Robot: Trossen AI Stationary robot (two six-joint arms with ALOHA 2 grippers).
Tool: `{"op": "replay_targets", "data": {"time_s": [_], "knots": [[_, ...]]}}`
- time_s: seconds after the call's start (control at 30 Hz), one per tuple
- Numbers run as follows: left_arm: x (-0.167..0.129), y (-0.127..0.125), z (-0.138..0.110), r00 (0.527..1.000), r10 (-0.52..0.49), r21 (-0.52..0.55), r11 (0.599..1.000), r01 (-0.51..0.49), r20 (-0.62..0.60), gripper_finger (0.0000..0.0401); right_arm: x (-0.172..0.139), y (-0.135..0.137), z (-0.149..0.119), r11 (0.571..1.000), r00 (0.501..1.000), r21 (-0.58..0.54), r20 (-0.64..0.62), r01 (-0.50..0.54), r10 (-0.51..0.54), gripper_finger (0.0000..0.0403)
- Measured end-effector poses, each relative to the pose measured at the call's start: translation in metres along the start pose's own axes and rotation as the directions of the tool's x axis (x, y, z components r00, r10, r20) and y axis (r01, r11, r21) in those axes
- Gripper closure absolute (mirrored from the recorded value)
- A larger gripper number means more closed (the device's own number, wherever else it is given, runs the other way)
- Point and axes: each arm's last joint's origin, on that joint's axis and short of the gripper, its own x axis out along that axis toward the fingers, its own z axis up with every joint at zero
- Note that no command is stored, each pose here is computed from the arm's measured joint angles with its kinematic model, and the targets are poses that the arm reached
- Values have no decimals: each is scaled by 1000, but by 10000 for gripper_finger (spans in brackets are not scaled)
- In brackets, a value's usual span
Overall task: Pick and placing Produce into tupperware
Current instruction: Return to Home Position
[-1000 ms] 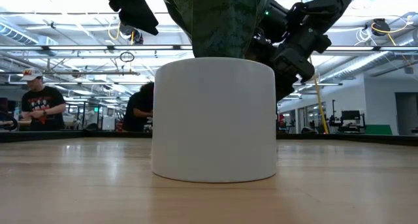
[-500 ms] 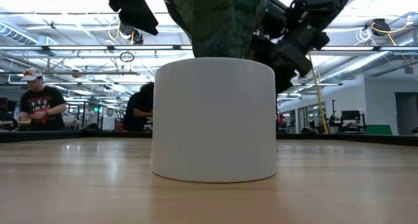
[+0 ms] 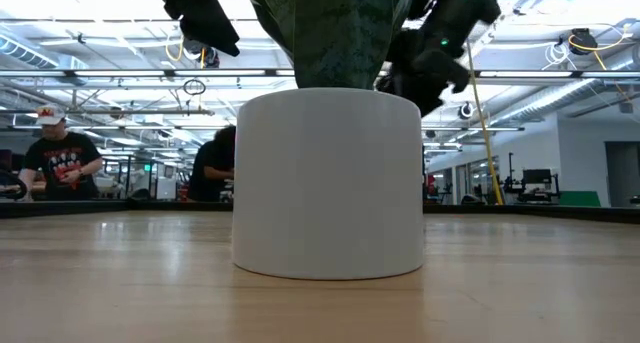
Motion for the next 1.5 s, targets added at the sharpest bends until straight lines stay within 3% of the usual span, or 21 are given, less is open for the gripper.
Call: {"op": "replay_targets", "data": {"time_s": [0.2,0.37,0.77,0.87,0.93,1.13,1.33,1.5], "knots": [[0,0,-1,1000,-2,3,1000,2,-6,157,-21,-3,-5,994,989,-26,-103,106,-108,202],[0,2,0,1000,5,74,997,-5,-1,157,-49,-8,-12,982,976,2,-111,189,-188,202],[2,19,-4,997,58,54,997,-56,-43,158,-129,-14,-33,953,965,180,54,242,-255,202],[2,20,-5,999,21,51,999,-19,-37,157,-140,-11,-47,949,958,195,96,248,-270,202],[1,20,-10,999,-4,51,999,6,-33,157,-142,-8,-56,945,949,212,140,249,-282,202],[-6,24,-36,991,18,10,1000,-19,134,157,-133,3,-93,931,916,275,253,239,-310,202],[-9,28,-80,973,68,-79,996,-52,222,157,-119,10,-118,911,830,353,427,212,-358,202],[2,24,-105,956,4,-85,996,22,292,157,-106,16,-130,927,788,351,532,130,-311,202]]}}
